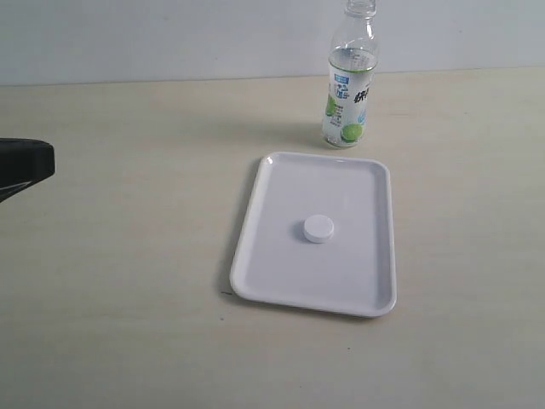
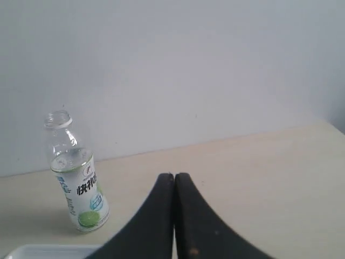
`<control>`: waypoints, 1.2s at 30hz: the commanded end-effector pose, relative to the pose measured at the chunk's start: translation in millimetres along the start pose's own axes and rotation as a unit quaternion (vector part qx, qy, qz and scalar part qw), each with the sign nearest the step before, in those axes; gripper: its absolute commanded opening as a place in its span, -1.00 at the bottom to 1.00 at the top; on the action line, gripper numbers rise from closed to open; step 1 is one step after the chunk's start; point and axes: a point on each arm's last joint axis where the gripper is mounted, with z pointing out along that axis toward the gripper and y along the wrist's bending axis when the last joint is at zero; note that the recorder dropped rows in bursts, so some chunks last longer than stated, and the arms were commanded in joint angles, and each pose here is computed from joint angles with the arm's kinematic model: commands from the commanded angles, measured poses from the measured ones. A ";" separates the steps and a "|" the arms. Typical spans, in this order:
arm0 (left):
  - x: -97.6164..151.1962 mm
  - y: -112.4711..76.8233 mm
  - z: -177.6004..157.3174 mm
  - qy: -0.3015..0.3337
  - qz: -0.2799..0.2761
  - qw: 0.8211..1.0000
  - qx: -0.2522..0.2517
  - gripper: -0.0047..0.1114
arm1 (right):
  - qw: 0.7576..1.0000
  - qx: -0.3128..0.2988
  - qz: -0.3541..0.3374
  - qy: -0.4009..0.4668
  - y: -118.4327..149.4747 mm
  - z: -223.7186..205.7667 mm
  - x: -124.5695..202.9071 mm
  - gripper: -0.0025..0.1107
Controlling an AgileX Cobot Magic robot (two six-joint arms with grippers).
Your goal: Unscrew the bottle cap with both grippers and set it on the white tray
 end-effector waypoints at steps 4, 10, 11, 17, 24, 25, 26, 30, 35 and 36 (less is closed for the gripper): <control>0.9 0.2 0.0 0.000 0.000 1.000 -0.001 -0.92 | 0.999 -0.011 -0.015 -0.030 -1.5 -31.2 35.5 -0.96; 0.9 0.2 0.0 0.000 0.000 1.000 -0.001 -0.92 | 1.000 -0.014 0.023 0.015 -5.3 -31.5 72.9 -0.96; 0.9 0.2 0.0 0.000 0.000 1.000 -0.001 -0.92 | 0.999 -0.016 0.024 0.019 -5.2 -31.4 75.8 -0.96; 0.9 0.2 0.0 0.000 0.000 1.000 -0.001 -0.92 | 0.999 -0.036 0.026 0.005 -1.8 -35.0 73.7 -0.96; 0.9 0.2 0.0 0.000 0.000 1.000 -0.001 -0.92 | 0.995 -0.028 -0.031 -0.095 -4.0 -55.1 61.4 -0.96; 0.9 0.2 0.0 0.000 0.000 1.000 -0.001 -0.92 | 0.994 -0.022 -0.049 -0.099 -4.8 -56.7 61.3 -0.96; 0.9 0.2 0.0 0.000 0.000 1.000 -0.001 -0.92 | 0.993 -0.018 -0.057 -0.100 -5.4 -57.6 61.6 -0.96; 0.9 0.2 0.0 0.000 0.000 1.000 -0.001 -0.92 | 0.997 0.016 -0.060 -0.054 -12.1 -57.1 69.9 -0.96; 0.9 0.2 0.0 0.000 0.000 1.000 -0.001 -0.92 | 0.996 0.001 -0.072 -0.044 -11.7 -52.3 88.5 -0.96; 0.9 0.2 0.0 0.000 0.000 1.000 -0.001 -0.92 | 0.995 -0.010 -0.079 -0.060 -9.7 -52.3 87.4 -0.96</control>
